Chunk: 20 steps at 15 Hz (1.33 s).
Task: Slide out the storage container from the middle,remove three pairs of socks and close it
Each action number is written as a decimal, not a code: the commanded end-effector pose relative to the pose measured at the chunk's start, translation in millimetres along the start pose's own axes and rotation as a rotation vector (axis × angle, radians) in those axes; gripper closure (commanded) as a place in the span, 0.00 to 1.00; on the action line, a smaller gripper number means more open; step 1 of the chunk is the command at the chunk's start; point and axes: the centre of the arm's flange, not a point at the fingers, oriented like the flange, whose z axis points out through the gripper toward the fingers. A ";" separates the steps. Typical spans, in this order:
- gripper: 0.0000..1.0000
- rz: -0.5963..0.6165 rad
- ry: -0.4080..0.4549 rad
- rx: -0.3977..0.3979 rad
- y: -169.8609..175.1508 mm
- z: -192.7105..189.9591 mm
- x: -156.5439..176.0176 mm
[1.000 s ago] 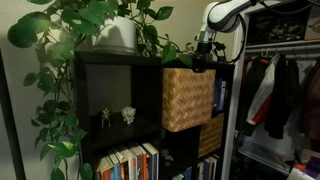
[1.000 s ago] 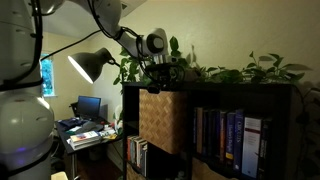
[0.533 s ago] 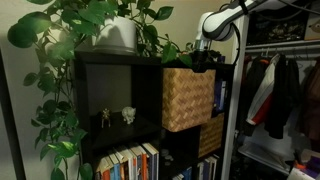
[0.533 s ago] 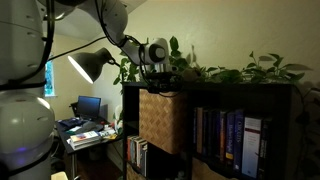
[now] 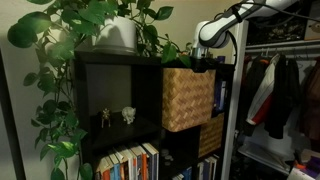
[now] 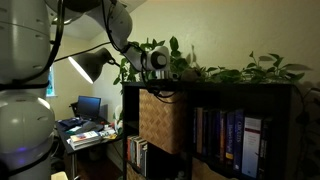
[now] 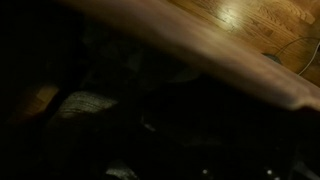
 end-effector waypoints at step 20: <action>0.65 -0.007 -0.089 -0.038 8.5 25.4 -14.6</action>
